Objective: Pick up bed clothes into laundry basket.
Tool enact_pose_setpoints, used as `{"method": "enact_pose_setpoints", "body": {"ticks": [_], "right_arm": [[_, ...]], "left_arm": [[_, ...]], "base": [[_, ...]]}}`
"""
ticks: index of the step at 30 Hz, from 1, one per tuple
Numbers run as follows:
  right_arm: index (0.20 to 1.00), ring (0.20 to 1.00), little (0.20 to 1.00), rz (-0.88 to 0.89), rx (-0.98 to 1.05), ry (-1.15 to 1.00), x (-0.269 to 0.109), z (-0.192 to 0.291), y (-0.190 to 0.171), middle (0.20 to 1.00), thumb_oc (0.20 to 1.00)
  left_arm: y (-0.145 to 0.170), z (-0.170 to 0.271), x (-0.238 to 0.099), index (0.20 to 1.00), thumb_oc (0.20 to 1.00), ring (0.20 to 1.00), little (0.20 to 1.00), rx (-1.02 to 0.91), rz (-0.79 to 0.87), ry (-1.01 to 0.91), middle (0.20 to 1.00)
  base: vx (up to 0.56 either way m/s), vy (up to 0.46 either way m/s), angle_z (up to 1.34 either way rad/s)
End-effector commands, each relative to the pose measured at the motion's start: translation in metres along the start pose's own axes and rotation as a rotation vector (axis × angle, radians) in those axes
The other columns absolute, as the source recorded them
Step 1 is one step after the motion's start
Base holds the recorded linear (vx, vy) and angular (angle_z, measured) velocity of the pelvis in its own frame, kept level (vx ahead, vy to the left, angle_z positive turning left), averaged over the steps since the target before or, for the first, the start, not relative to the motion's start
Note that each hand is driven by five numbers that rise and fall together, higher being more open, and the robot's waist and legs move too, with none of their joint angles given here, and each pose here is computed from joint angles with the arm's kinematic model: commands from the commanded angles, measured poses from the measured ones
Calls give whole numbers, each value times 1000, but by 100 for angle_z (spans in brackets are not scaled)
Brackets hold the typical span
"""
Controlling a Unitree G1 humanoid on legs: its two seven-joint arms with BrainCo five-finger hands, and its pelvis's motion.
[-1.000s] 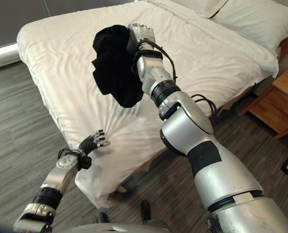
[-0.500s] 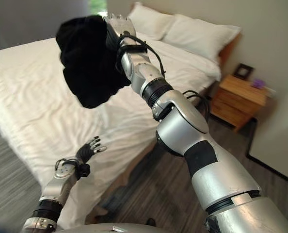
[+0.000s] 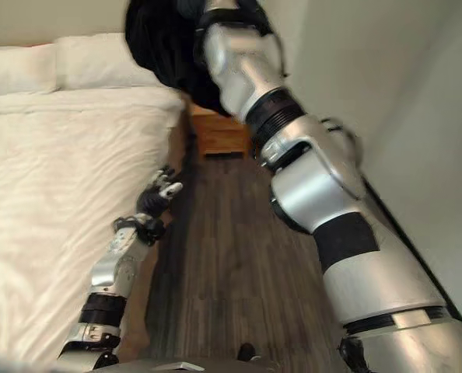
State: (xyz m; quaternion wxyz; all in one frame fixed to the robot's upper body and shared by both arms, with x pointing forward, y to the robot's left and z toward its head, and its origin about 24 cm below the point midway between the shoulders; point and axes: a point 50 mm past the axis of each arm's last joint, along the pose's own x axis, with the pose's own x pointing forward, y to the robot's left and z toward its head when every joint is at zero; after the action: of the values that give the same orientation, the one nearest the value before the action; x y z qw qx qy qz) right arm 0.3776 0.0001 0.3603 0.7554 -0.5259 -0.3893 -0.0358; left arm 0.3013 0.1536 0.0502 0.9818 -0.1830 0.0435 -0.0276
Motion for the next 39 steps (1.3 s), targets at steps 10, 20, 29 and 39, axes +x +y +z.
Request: {"method": "enact_pose_setpoints", "body": {"ticks": [10,20,29,39], "right_arm": [[200,200,200,18,1,-7,-3,-17,-5,200,200],[200,200,200,43,27,-68,-19,-20,-5,200,200],[200,200,200,-78,1,-63,-17,-32,-33,200,200],[200,200,200,-190,-110,58,-37,-82,-83,200,200]], "left_arm": [[-10,39,-16,1000,1000,1000,1000,-75,-46,-257,1000],[-29,60,1,1000,1000,1000,1000,-37,-78,-309,1000],[-55,102,16,1000,1000,1000,1000,4,-192,-418,1000],[-28,-3,-39,1000,1000,1000,1000,-64,-249,-236,1000]], "base": [[247,-29,-178],[290,18,-132],[199,-239,-116],[360,-261,-19]]}}
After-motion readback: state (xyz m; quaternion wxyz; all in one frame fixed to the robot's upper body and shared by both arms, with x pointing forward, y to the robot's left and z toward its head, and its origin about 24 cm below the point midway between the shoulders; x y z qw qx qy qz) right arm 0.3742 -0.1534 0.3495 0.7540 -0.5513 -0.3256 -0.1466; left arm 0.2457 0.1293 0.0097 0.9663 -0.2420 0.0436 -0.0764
